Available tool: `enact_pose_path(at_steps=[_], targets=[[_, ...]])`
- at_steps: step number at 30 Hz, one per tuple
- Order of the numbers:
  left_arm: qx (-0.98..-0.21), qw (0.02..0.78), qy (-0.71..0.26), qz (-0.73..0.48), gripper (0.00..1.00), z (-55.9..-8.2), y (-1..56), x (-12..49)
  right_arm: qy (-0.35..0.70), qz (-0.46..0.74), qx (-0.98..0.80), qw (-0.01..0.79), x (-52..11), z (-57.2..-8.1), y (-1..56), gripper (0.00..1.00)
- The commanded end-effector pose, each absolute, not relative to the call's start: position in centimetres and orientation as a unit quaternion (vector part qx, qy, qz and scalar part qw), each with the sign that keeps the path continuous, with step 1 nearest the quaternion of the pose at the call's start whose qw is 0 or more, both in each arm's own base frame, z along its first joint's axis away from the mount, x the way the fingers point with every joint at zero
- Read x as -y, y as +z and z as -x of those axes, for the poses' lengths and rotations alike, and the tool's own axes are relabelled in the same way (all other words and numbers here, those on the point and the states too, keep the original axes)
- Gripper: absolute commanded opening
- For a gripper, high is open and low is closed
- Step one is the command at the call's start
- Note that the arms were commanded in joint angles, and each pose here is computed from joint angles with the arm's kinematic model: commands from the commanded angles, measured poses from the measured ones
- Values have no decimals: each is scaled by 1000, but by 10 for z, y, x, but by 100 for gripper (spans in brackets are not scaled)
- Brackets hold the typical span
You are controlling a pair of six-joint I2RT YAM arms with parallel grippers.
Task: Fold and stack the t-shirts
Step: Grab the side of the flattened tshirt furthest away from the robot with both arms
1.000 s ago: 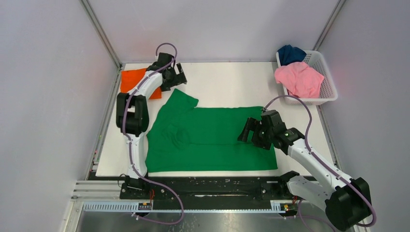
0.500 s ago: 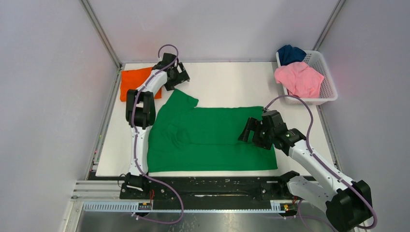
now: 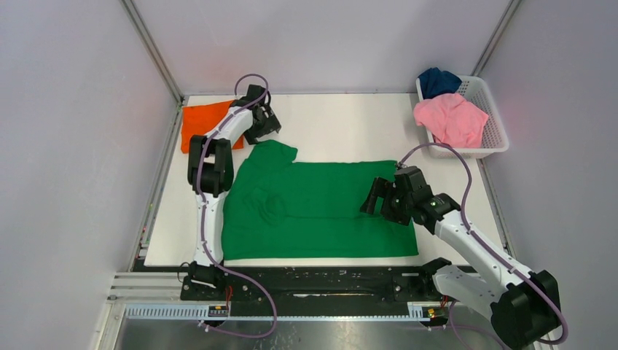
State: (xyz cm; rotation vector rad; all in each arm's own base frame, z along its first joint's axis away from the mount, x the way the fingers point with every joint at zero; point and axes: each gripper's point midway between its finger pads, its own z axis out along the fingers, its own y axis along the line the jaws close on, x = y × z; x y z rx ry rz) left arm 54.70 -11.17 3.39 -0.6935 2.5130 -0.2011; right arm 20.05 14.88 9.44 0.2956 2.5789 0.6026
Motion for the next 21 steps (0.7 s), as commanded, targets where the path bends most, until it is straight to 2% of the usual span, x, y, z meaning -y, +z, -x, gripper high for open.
enact_pose_path(at_steps=[1,4,9,12,14,21], targets=[[-945,213,5,248,76,-525,16,96,209,-105,-939,252,-146,-210,103,98],[-949,201,27,239,61,-520,10,98,200,-106,-940,254,-143,-212,101,98],[-953,199,36,227,46,-519,4,104,188,-102,-942,259,-140,-217,101,98],[-955,196,37,221,24,-518,1,105,175,-108,-942,264,-135,-222,101,98],[-956,198,34,215,1,-520,4,106,156,-122,-941,275,-126,-231,102,98],[-948,259,-11,186,0,-530,55,115,92,-169,-934,301,-94,-280,114,98]])
